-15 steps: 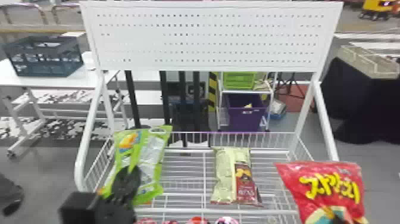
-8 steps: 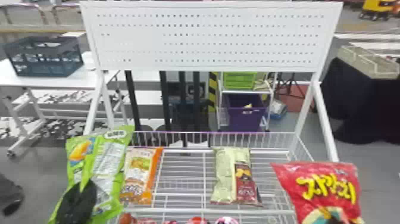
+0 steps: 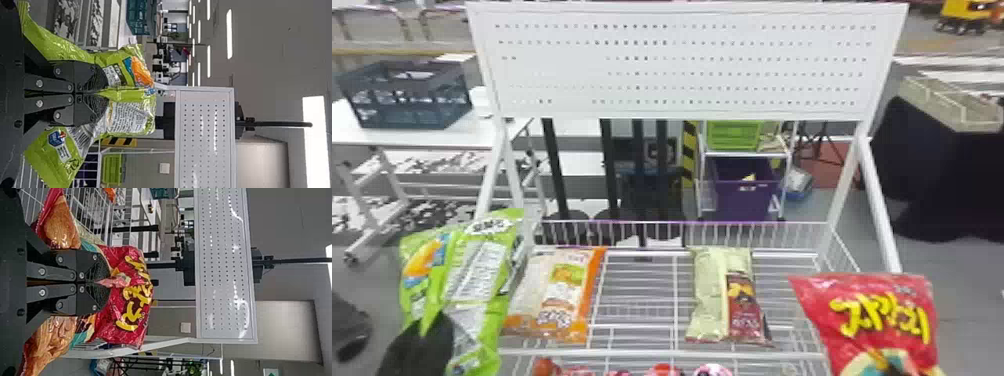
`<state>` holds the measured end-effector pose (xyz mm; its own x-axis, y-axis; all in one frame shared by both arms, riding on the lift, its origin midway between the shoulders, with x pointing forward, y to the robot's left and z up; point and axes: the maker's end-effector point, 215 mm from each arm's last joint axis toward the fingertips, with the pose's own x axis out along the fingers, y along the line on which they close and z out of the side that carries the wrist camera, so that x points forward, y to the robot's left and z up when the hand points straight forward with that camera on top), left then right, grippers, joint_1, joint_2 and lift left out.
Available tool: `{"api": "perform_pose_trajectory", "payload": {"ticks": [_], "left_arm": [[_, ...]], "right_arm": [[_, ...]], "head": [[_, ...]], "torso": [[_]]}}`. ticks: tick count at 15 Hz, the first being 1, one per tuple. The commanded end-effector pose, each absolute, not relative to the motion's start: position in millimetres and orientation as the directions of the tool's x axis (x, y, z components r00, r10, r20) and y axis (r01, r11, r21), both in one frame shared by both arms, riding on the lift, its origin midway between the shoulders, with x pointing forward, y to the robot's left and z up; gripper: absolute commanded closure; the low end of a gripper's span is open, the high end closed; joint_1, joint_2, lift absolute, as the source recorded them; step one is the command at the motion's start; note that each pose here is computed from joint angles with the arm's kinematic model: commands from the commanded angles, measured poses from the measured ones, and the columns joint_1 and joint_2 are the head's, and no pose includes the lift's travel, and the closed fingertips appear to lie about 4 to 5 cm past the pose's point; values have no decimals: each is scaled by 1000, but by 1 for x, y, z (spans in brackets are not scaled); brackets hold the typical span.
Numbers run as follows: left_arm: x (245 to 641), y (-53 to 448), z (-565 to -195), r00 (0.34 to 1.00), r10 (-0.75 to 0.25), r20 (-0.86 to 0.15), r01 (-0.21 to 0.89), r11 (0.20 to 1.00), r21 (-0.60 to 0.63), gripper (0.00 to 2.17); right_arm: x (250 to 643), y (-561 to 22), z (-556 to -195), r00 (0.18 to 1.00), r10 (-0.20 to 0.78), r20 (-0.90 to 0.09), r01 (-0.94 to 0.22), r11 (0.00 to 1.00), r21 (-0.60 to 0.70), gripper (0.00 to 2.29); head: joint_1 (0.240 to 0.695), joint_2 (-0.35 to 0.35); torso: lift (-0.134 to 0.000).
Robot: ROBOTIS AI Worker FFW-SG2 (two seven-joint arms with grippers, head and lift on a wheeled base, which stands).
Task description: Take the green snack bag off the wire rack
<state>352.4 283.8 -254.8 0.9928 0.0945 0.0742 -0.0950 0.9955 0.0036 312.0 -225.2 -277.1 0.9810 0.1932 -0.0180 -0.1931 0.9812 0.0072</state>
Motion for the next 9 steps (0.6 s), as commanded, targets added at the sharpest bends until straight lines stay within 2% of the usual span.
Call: {"api": "perform_pose_trajectory", "payload": {"ticks": [1,9], "left_arm": [[353,285,-254,993,92,77,-92,996,6,2142],[353,287,-254,993,92,76,-93,996,13,2142]], "right_arm": [[311,-225,-277,981,192,-18,-192,981,9,2233],[311,-225,-274,981,192,-11,-192,981,8,2233]], "head": [[499,0],[499,0]], "torso": [[0],[0]]}}
